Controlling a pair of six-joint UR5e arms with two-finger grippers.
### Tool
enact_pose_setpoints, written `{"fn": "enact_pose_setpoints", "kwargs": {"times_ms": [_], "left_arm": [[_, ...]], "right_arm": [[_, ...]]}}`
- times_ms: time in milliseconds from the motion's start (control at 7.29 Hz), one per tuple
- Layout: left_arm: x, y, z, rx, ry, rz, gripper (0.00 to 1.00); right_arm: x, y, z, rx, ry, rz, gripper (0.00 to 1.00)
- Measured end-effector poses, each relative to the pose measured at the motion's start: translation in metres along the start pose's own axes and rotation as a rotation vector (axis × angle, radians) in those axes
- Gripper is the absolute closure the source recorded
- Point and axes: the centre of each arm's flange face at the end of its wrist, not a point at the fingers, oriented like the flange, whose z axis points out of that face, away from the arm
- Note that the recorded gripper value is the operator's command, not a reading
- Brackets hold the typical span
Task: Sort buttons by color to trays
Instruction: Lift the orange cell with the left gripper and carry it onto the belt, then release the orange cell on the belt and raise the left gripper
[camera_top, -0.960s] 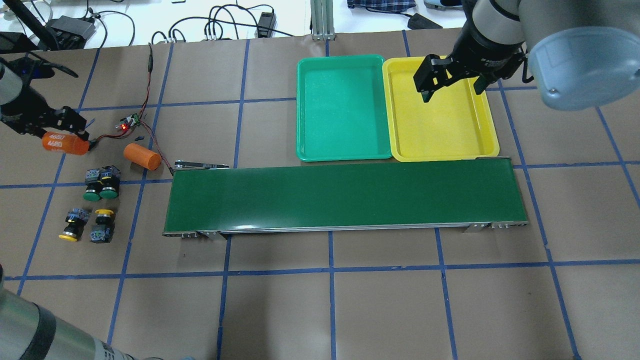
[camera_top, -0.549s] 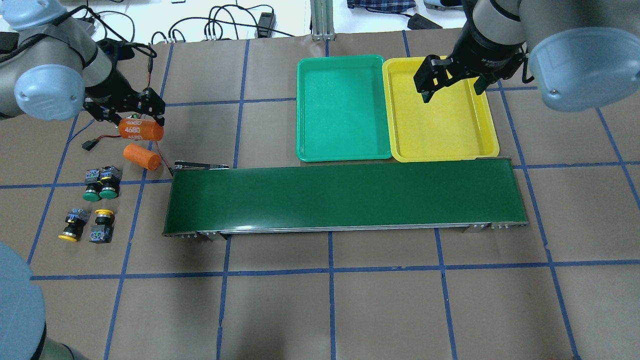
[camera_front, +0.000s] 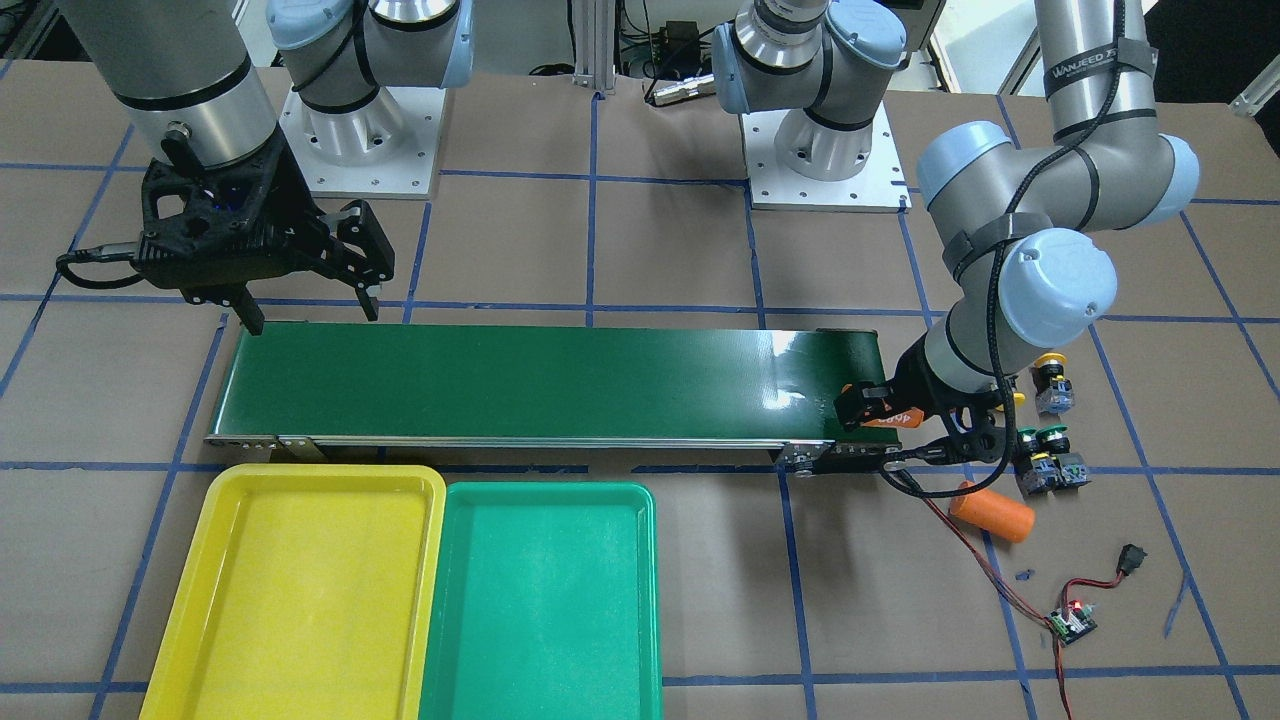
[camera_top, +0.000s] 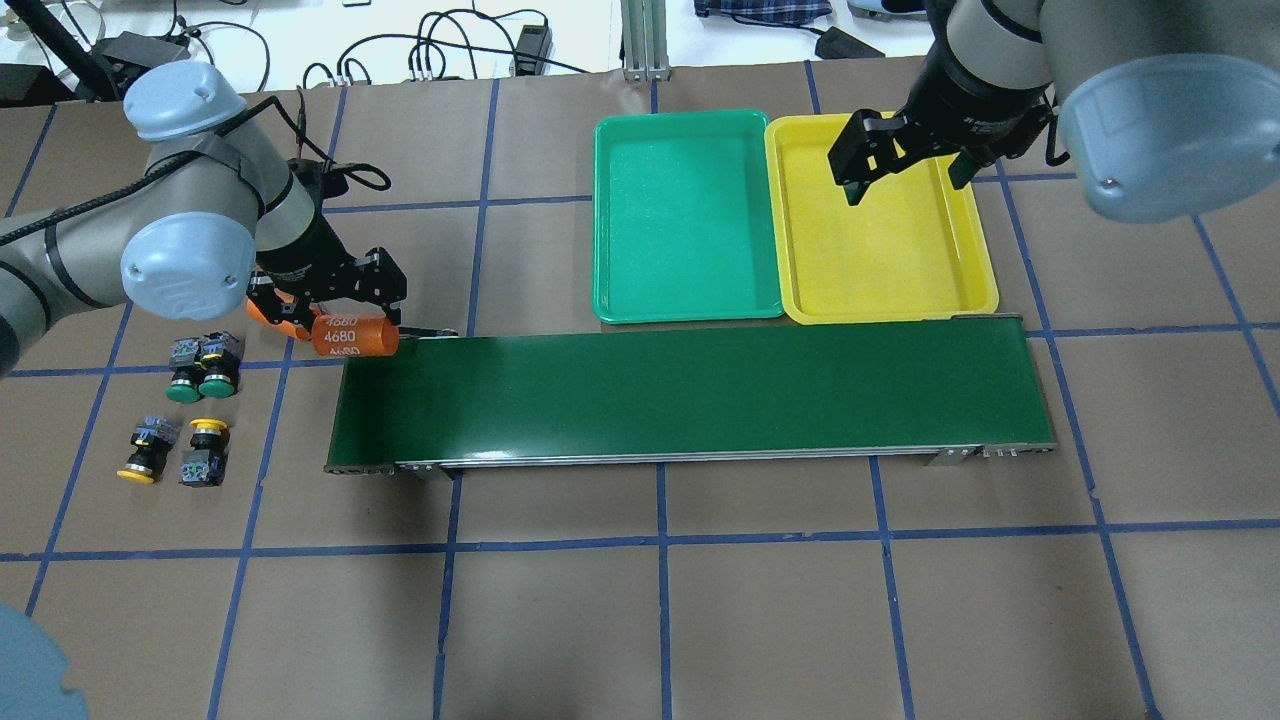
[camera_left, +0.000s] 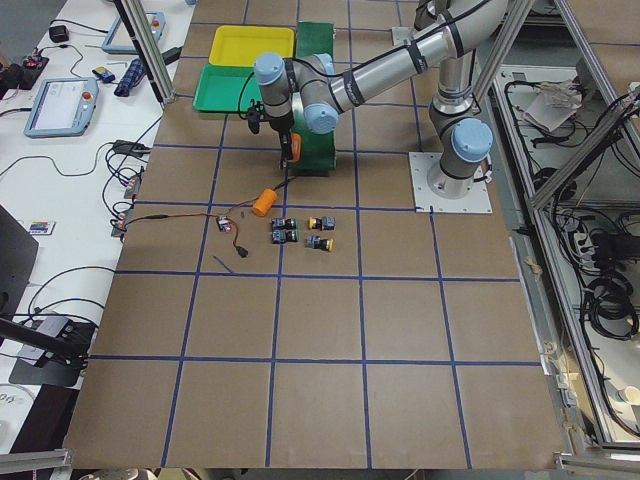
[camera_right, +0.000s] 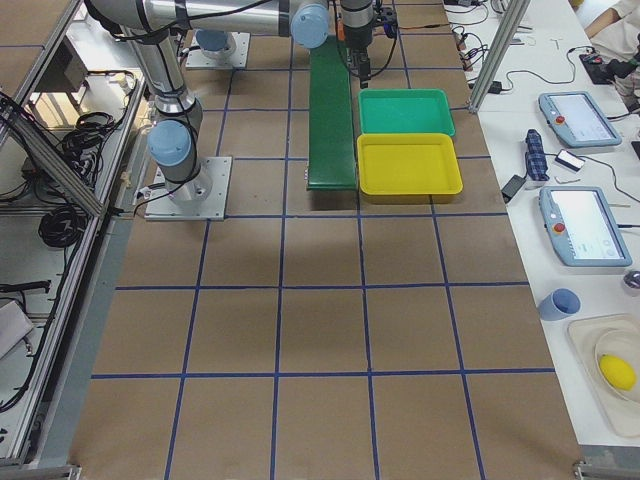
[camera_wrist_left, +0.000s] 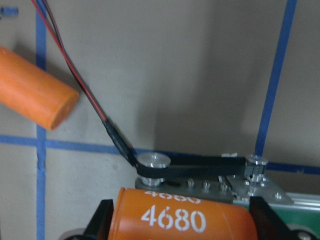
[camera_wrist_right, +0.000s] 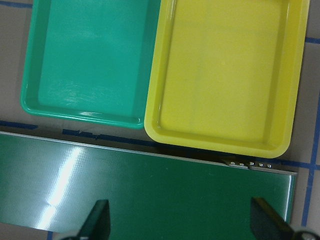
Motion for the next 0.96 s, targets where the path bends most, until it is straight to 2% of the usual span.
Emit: {"fn": "enact_pose_setpoints", "kwargs": {"times_ms": [137,274,686,960], "left_arm": [[0.0,0.009,0.006,-0.014,0.002,-0.003,0.62],[0.001,0.015,0.01,-0.024,0.004,-0.003,0.01],[0.012,0.024,0.011,-0.031,0.0,0.018,0.0],[0.013,0.023,-0.01,0.012,-0.007,0.025,0.0]], "right_arm": [[0.0,0.0,0.0,0.0,0.0,0.0,0.0],[0.0,0.0,0.0,0.0,0.0,0.0,0.0],[0.0,-0.001,0.004,-0.007,-0.001,-0.009,0.0],[0.001,0.0,0.02,-0.017,-0.002,-0.037,0.0]]}}
